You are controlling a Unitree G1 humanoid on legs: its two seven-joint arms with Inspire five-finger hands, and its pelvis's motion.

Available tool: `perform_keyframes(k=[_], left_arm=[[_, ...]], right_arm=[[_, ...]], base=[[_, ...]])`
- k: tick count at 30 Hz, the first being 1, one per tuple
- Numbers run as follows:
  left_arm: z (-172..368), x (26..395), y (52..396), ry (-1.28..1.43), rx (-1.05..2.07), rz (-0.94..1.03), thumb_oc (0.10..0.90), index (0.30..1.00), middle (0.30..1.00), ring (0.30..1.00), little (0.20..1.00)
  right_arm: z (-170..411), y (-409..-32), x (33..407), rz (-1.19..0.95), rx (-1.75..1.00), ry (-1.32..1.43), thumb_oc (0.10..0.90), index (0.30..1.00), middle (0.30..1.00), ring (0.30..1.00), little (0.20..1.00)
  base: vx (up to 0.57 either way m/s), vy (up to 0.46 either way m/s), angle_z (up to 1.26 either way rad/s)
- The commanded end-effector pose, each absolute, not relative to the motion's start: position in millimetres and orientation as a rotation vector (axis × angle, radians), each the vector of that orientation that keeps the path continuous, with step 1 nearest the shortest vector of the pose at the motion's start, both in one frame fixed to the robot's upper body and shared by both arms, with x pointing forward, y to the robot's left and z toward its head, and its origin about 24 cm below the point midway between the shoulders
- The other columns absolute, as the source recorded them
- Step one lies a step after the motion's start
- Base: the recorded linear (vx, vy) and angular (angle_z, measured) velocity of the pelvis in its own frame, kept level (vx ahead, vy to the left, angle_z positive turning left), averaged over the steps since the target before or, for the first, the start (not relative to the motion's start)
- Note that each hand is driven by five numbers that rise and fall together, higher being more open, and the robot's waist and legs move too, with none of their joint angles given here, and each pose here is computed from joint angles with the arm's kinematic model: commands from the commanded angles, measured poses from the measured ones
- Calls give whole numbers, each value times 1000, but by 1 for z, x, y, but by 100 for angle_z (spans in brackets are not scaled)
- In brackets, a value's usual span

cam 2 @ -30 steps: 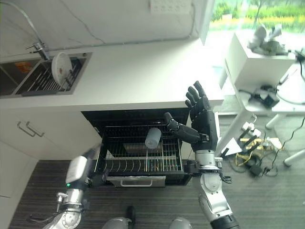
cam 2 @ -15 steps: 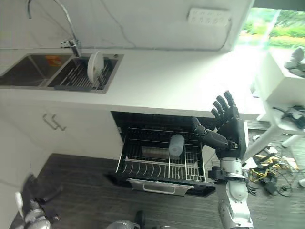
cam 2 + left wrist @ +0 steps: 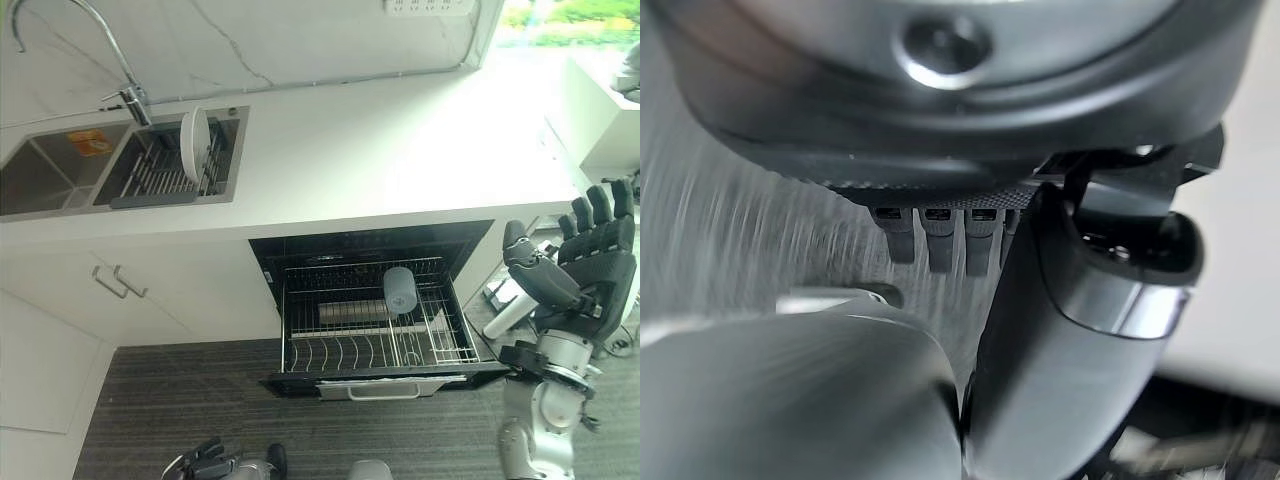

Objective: Place the dishes in the dishwasher.

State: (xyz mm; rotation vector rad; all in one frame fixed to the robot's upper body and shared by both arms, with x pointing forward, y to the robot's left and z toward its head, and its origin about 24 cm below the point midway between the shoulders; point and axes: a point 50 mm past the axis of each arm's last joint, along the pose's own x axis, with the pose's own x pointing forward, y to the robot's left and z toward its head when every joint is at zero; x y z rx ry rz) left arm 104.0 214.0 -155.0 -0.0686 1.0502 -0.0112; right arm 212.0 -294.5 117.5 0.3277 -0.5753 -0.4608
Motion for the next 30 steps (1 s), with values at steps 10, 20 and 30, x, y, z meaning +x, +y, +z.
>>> perform_keyframes(k=[10, 20, 30], left_arm=[[-162, 87, 211, 1190, -131, -37, 800, 900, 900, 900, 900], [-159, 98, 209, 1154, 7, -143, 800, 900, 900, 900, 900], [-157, 115, 195, 1133, 18, -207, 800, 900, 900, 900, 900]], right_arm=[[161, -282, 225, -250, 322, -741, 800, 900, 900, 900, 900], [179, -293, 231, -263, 260, -775, 800, 900, 900, 900, 900], [184, -291, 229, -200, 250, -737, 800, 900, 900, 900, 900]], base=[[74, -1, -75], [138, 233, -46], [219, 477, -55]])
